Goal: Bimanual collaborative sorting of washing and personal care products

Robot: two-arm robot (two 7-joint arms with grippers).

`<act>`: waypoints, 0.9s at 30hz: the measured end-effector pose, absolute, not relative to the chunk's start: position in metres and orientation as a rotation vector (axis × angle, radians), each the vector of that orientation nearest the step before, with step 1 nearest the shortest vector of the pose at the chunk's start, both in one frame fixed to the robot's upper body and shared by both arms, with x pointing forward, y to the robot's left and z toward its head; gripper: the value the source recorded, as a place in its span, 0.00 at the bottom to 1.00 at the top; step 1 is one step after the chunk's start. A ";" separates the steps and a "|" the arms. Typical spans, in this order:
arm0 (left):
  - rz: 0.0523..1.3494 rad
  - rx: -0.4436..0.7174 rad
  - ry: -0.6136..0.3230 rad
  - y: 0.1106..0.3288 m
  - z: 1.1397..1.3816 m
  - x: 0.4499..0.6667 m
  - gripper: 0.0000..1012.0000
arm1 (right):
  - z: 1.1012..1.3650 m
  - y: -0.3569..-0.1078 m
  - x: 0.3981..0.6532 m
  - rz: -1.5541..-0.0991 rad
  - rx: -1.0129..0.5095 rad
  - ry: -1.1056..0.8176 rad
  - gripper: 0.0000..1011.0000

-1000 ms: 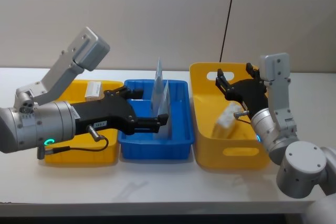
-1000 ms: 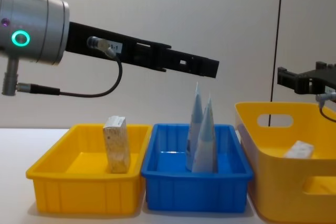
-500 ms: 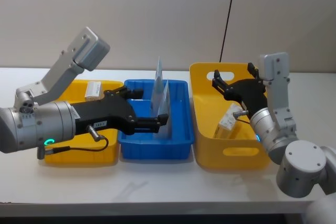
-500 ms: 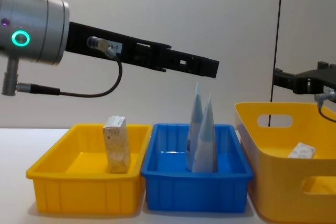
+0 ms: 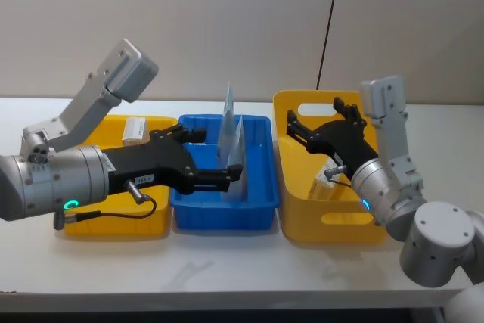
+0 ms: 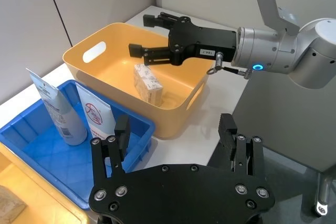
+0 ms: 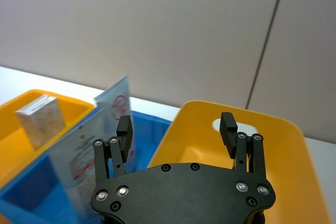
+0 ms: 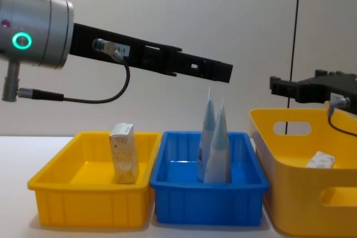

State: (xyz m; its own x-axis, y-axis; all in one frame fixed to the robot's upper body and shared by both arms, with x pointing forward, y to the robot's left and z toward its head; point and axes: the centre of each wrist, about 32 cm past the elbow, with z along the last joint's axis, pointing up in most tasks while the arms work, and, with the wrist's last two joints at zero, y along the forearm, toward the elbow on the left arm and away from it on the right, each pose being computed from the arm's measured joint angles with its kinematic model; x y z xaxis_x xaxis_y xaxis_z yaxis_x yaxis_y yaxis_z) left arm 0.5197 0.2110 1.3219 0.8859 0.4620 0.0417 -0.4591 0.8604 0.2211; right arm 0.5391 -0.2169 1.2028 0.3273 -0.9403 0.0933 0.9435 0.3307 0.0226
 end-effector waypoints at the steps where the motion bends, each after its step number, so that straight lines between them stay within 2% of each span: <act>1: 0.483 0.229 0.013 0.211 1.322 0.520 0.99 | 1.203 -0.217 0.539 -1.226 -0.039 -0.091 0.99; 12: 0.483 0.229 0.013 0.211 1.322 0.520 0.99 | 1.215 -0.209 0.531 -1.081 -0.061 -0.009 0.99; 20: 0.483 0.229 0.013 0.211 1.322 0.520 0.99 | 1.225 -0.187 0.522 -0.980 -0.095 0.073 0.99; 27: 0.483 0.229 0.013 0.211 1.322 0.520 0.99 | 1.230 -0.171 0.516 -0.966 -0.116 0.104 0.99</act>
